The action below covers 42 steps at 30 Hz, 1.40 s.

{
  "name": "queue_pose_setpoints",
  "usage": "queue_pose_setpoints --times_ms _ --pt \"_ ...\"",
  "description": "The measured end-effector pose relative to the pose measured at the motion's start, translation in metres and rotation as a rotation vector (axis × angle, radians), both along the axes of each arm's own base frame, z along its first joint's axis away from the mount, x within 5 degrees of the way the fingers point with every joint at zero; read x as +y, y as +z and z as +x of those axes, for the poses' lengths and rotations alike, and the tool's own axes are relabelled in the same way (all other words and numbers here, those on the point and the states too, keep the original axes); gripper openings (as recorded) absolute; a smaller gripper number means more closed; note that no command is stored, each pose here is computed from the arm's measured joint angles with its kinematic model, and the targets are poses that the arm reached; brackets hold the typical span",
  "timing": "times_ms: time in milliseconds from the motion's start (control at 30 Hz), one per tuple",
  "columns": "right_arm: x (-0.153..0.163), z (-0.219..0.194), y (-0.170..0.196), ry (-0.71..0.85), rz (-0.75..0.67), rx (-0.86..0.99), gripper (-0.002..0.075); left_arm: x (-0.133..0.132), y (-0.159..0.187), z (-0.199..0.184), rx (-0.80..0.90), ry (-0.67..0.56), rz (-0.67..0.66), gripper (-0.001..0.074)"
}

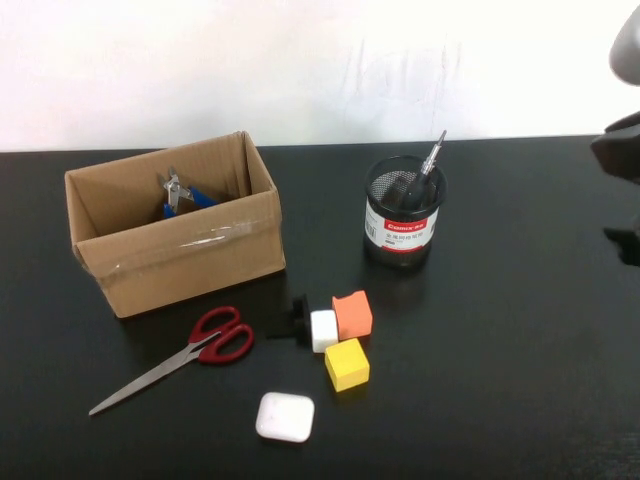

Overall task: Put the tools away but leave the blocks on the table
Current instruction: Pick up the scissors from the table

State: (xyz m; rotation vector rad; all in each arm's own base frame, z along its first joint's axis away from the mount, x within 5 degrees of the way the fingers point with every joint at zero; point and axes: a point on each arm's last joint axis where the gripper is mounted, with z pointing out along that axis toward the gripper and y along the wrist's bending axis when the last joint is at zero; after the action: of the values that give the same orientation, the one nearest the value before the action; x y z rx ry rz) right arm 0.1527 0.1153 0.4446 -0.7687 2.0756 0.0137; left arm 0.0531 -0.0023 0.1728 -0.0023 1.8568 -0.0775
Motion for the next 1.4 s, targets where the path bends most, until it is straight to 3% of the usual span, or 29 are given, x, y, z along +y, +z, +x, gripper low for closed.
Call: queue_pose_setpoints --times_ms 133,300,533,733,900,1400 --pt "-0.004 0.002 0.002 -0.024 0.061 0.002 -0.0004 0.0 0.0 0.0 0.0 0.0 0.0 -0.0004" --pt "-0.036 0.0 -0.001 -0.129 0.237 -0.043 -0.0004 0.0 0.0 0.0 0.0 0.0 0.0 -0.0004" --pt "-0.096 -0.055 -0.045 -0.348 0.414 -0.242 -0.0004 0.0 0.0 0.0 0.0 0.0 0.0 -0.0004" --pt "-0.124 -0.109 -0.098 -0.524 0.327 -0.46 -0.0004 0.0 0.0 0.0 0.0 0.0 0.0 -0.0004" --pt "-0.128 -0.129 -0.133 -0.565 0.277 -0.612 -0.0004 0.0 0.0 0.0 0.0 0.0 0.0 -0.0004" --pt "-0.121 -0.099 -0.265 -0.614 0.443 -0.358 -0.0006 0.0 0.0 0.0 0.0 0.0 0.0 -0.0004"
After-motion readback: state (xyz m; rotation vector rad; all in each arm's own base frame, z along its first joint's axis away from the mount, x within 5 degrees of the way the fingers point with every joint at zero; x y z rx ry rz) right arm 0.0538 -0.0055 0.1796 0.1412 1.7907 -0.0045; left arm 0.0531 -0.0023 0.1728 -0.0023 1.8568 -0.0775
